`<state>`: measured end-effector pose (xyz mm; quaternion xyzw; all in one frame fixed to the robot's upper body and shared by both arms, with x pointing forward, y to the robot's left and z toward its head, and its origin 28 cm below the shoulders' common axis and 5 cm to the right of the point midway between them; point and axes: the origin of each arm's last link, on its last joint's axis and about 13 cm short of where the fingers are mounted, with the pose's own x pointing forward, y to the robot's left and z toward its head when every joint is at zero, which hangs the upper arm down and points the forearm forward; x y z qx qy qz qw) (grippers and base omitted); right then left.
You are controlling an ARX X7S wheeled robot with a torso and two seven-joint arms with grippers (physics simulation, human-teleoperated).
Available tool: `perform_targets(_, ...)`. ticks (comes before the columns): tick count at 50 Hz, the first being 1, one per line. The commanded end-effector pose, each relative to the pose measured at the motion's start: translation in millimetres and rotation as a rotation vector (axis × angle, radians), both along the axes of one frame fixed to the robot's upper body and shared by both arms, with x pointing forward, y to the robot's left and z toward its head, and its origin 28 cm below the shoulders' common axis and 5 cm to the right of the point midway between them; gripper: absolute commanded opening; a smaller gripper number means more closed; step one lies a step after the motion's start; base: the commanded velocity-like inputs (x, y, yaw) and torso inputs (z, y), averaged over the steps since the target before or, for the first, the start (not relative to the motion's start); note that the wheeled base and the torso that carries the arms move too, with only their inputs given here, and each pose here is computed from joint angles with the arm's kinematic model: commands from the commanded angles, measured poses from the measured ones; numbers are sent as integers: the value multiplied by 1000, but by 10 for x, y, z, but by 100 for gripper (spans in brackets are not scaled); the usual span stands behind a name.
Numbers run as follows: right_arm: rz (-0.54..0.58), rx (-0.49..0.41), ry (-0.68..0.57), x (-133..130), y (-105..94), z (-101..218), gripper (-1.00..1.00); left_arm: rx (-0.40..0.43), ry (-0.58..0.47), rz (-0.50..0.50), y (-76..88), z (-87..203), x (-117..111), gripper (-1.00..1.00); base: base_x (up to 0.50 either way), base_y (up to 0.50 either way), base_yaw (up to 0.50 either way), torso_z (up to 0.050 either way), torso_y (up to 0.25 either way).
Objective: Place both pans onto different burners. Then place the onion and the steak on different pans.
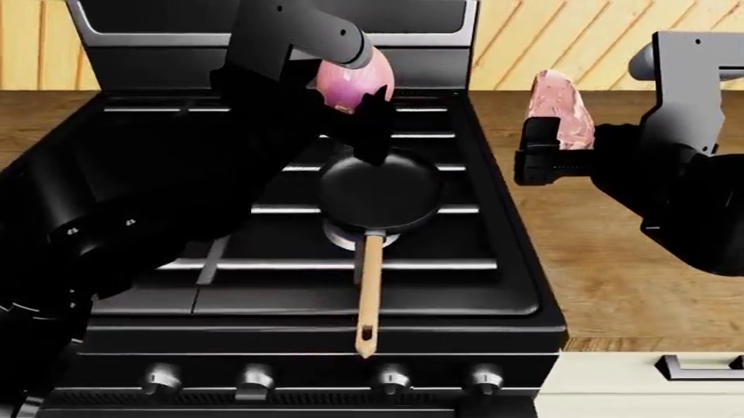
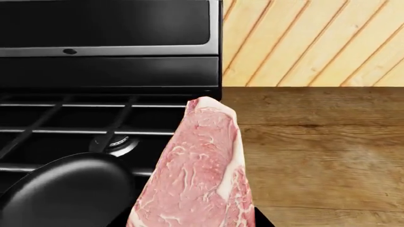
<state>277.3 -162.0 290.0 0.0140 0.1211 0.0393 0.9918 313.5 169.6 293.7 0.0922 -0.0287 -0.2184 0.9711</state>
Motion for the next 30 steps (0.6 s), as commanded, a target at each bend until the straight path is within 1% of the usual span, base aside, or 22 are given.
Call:
perform_targets(1, -2, -8, -18, -6, -16, 23, -100, -12, 0, 4, -4, 15, -14, -100, 0, 398, 0, 0, 0)
perform_targets(30, -7, -9, -17, -13, -28, 16, -100, -12, 2, 1, -20, 11, -17, -100, 0, 397, 0, 0, 1)
